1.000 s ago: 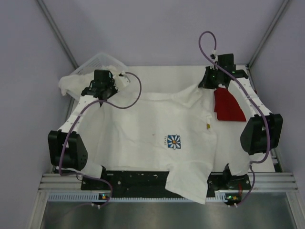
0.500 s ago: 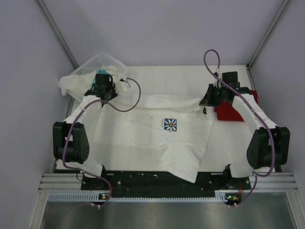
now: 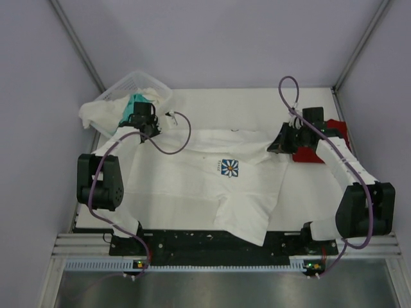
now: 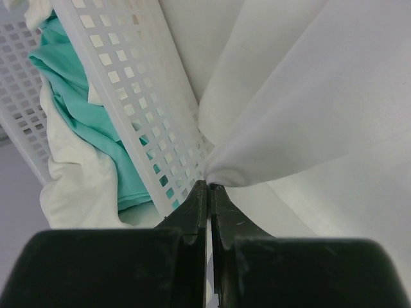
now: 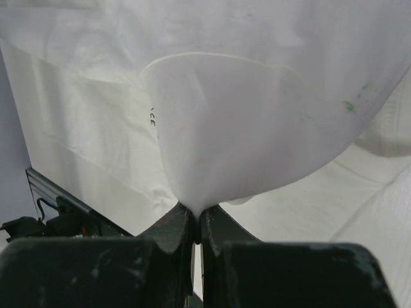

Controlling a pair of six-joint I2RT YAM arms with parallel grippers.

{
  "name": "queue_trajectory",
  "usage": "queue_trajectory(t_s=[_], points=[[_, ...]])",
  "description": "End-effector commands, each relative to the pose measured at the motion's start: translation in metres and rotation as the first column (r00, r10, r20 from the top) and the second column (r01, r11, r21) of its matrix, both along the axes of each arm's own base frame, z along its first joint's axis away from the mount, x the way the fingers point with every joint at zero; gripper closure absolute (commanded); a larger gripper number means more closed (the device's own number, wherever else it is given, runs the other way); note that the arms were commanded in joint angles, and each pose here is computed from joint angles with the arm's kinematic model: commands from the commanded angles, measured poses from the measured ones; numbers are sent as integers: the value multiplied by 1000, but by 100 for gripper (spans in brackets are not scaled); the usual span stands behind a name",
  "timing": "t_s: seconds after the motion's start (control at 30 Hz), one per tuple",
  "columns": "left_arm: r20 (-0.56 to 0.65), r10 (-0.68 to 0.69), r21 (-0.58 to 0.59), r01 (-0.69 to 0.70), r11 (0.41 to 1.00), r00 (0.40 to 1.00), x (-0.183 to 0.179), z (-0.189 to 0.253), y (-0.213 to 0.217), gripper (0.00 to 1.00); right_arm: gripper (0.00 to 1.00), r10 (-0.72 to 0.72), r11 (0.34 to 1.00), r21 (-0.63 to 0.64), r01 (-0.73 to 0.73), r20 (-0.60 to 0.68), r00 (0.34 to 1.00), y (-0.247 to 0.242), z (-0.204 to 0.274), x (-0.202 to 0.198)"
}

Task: Fold and stack the t-shirts
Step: Flatten out the tshirt

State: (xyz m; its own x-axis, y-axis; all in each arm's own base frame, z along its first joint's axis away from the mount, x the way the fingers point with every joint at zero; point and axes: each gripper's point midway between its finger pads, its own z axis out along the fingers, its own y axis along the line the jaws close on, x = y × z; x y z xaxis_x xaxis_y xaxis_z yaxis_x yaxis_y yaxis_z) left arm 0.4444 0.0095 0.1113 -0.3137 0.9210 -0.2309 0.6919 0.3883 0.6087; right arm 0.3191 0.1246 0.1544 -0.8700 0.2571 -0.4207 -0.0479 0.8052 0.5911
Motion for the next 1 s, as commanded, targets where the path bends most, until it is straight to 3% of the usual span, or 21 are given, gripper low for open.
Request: queue_trajectory(t_s=[0.0,0.13,0.27,0.4,0.57,0.8,0.97], points=[[52,8,19,-9,1000,999,9,14,5,100,100,-11,1000,13,11,13,1000,-3,-2,-6],[127,73,-3,-73,997,989,23,33,9,100,100,-15,1000,3,15,-11,1000,-4,-14,0],[214,129,-94,-111,989,968,43,78,3,100,100,-49,999,17,48,52,997,-9,15,38],[196,121,-110,-101,989,973,24,87,1,100,100,-85,996,23,84,78,993,-19,30,44],[315,140,-127,-104,986,939,0,144,7,100,100,-77,997,33,72,207,975,-19,80,22],[515,186,-182,-105,978,837,-43,279,16,100,100,-84,996,68,57,530,844,-19,224,-34],[685,167,-157,-79,984,709,-100,361,26,100,100,-87,996,73,50,707,701,-22,314,-84]])
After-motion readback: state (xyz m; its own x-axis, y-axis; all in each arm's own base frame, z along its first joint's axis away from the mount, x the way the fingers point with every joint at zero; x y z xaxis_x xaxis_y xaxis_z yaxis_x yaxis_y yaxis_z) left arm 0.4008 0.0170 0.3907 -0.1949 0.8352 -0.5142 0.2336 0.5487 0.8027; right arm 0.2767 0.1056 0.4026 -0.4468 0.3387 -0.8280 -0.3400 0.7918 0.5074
